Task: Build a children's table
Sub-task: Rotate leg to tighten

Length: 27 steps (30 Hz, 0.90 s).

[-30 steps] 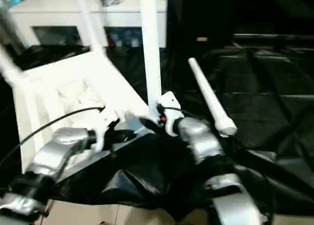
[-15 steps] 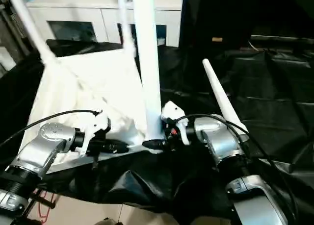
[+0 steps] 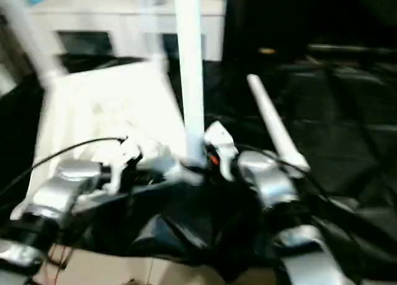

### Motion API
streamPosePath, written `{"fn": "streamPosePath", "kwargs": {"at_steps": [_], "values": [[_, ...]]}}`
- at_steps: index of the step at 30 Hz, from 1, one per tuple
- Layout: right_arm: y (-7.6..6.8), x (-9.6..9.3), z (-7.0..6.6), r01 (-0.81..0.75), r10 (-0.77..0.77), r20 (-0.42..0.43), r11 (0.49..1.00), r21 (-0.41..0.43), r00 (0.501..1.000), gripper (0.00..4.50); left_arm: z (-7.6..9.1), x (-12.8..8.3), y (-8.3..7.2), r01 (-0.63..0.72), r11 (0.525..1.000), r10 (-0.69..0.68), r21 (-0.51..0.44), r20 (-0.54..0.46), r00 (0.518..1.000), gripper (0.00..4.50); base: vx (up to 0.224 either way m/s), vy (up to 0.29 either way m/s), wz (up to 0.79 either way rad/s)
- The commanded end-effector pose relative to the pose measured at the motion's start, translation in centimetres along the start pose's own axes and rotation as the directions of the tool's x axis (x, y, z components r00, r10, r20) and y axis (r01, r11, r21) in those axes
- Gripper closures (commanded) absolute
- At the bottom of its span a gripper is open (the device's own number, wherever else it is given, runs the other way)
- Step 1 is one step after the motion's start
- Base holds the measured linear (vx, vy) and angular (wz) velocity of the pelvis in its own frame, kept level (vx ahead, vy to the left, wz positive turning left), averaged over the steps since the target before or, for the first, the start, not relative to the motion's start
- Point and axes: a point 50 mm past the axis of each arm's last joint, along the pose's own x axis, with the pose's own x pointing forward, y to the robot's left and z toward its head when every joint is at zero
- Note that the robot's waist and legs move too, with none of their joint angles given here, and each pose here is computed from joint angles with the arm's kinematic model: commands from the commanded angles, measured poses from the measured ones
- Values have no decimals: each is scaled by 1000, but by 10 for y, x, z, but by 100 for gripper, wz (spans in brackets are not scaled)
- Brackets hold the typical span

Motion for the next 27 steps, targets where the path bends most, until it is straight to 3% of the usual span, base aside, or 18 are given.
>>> {"fn": "streamPosePath", "kwargs": {"at_steps": [1, 3, 5, 8, 14, 17, 18, 21, 22, 25, 27], "values": [[30, 21, -12, -55, 58, -48, 997, 55, 997, 180, 31, 12, -1, -69, 998, 69, -4, 129, 989, 450, 0, 0, 0], [35, 31, -14, 36, -30, -79, 997, 64, 996, 180, 38, 23, -7, -108, 992, 119, -72, 181, 976, 450, 0, 0, 0], [37, 33, -14, 47, -42, -76, 996, 69, 996, 180, 39, 28, -12, -96, 993, 108, -70, 184, 977, 450, 0, 0, 0], [40, 35, -13, 29, -24, -57, 995, 95, 998, 109, 32, 32, -20, -73, 997, 73, -7, 153, 985, 450, 0, 0, 0], [24, 26, -5, 115, -115, -14, 993, 25, 993, 90, 25, 30, -15, -92, 995, 88, 30, 106, 990, 450, 0, 0, 0], [9, 13, 5, 160, -161, 44, 987, 23, 986, 90, 23, 28, -8, -131, 991, 129, 25, 72, 989, 450, 0, 0, 0], [-2, 1, 14, 194, -196, 93, 981, 24, 976, 90, 23, 27, -3, -158, 987, 157, 16, 52, 986, 450, 0, 0, 0], [-17, -23, 25, 208, -205, 147, 978, -8, 968, 90, 25, 26, 2, -214, 977, 214, 8, 50, 976, 450, 0, 0, 0], [-18, -28, 27, 192, -186, 151, 981, -22, 971, 90, 27, 27, 3, -221, 975, 221, 1, 55, 974, 450, 0, 0, 0], [-17, -39, 27, 125, -114, 147, 990, -63, 983, 81, 32, 26, 1, -205, 979, 205, -6, 88, 975, 395, 0, 0, 0], [-16, -45, 28, 89, -76, 147, 992, -84, 986, 81, 34, 26, 0, -185, 983, 185, -7, 100, 978, 392, 0, 0, 0]]}}
